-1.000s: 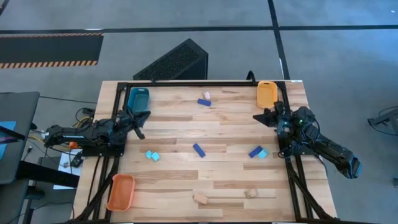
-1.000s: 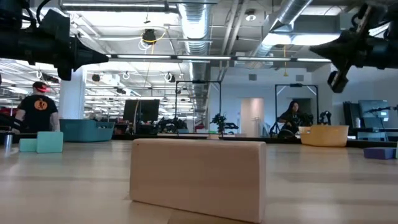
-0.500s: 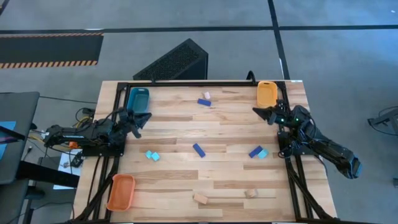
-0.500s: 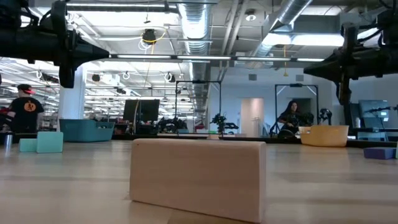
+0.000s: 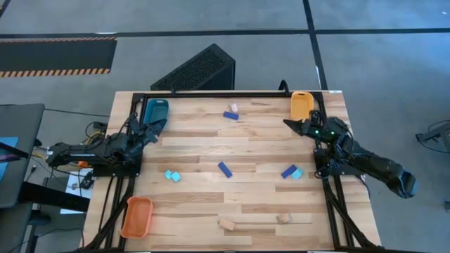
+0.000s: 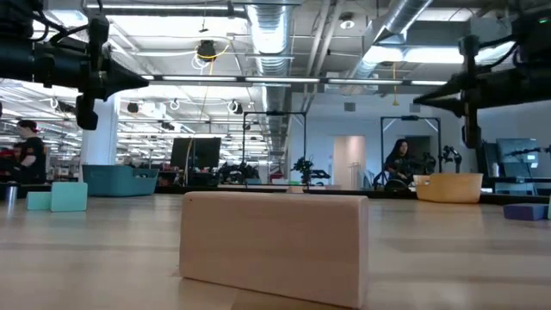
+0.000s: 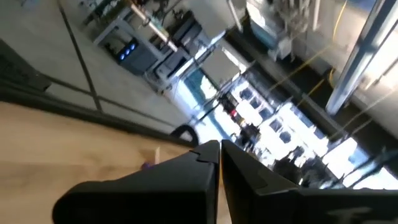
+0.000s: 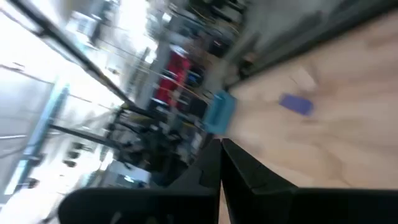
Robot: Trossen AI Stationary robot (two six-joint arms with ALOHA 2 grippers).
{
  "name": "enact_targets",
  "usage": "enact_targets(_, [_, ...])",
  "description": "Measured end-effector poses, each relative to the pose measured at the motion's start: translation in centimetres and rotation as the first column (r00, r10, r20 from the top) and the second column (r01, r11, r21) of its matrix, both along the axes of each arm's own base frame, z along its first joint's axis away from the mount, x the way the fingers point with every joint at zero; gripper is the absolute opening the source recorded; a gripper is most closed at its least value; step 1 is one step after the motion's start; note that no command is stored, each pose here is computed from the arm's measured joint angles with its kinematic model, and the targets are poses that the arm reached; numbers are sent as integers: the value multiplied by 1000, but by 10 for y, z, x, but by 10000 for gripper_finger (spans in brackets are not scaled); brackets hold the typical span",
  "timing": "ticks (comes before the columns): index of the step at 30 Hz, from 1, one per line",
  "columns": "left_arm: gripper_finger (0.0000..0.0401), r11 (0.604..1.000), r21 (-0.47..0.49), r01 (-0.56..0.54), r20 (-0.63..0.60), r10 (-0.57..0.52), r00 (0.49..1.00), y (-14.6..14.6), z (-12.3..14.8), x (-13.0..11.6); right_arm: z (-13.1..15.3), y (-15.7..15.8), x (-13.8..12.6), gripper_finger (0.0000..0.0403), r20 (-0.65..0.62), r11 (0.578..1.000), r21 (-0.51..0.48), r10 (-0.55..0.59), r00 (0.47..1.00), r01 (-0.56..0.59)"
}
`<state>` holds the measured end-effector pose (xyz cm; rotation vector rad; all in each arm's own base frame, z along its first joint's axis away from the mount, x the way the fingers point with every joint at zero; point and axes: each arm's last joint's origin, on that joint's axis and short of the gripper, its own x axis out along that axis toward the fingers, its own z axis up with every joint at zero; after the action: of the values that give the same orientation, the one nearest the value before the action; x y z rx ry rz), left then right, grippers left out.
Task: Sort & place blocks by color
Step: Put the top blue block into the yellow bin
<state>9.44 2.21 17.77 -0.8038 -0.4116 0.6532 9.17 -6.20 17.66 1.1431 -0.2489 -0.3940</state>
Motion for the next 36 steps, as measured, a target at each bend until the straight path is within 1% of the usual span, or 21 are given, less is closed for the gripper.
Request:
enact_targets(2, [20, 1000, 20, -9, 11, 9, 1000, 3, 4, 3, 2, -2, 6, 44, -49, 999, 30, 15, 999, -14])
enact_targets(3, [29, 999, 35, -6, -7, 6, 1000, 5, 5, 5, 4, -4, 10, 50, -77, 999, 37, 24, 997, -21])
enact_targets(5, [51, 999, 53, 6, -89, -1, 996, 9, 7, 11, 9, -8, 19, 64, -144, 999, 38, 37, 989, -32])
enact_targets(7, [75, 998, 68, 18, -156, -7, 988, 15, 13, 19, 18, -14, 30, 79, -197, 999, 25, 24, 980, -19])
enact_targets(9, [100, 998, 61, 21, -219, -7, 976, 22, 18, 28, 27, -21, 43, 94, -240, 1000, 26, 3, 971, 3])
enact_targets(11, [119, 999, 42, 35, -277, -22, 961, 30, 22, 38, 36, -30, 56, 108, -291, 1000, 5, -19, 957, 22])
enact_targets(14, [139, 999, -5, 46, -333, -45, 942, 44, 25, 51, 48, -47, 78, 125, -410, 999, -37, -52, 910, 40])
enact_targets(16, [143, 997, -57, 59, -333, -75, 940, 55, 28, 58, 51, -59, 95, 133, -521, 999, -38, -48, 852, 33])
enact_targets(18, [143, 990, -94, 105, -342, -131, 931, 65, 29, 64, 55, -71, 113, 138, -612, 998, -56, -28, 790, -8])
enact_targets(20, [140, 981, -104, 166, -369, -193, 909, 76, 30, 68, 61, -83, 137, 142, -670, 995, -85, -15, 742, -56])
enact_targets(22, [137, 972, -111, 208, -376, -235, 896, 86, 33, 70, 62, -94, 161, 148, -725, 990, -94, 7, 689, -109])
enact_targets(26, [135, 962, -117, 245, -391, -272, 879, 106, 42, 72, 58, -117, 209, 171, -791, 980, -83, 46, 610, -182])
enact_targets(28, [135, 958, -117, 261, -414, -286, 864, 114, 48, 71, 53, -128, 227, 186, -825, 979, -47, 74, 561, -198])
enact_targets(30, [135, 957, -117, 266, -452, -290, 844, 120, 52, 70, 46, -135, 243, 202, -861, 975, 0, 113, 497, -221])
enact_targets(32, [135, 958, -118, 262, -505, -286, 815, 123, 54, 68, 37, -138, 256, 213, -894, 966, 43, 152, 421, -257])
enact_targets(34, [134, 968, -87, 236, -555, -244, 795, 125, 55, 67, 26, -139, 270, 218, -918, 941, 62, 185, 352, -334])
enact_targets(36, [134, 979, -71, 193, -597, -197, 778, 126, 53, 65, 13, -136, 279, 217, -937, 915, 110, 226, 266, -389])
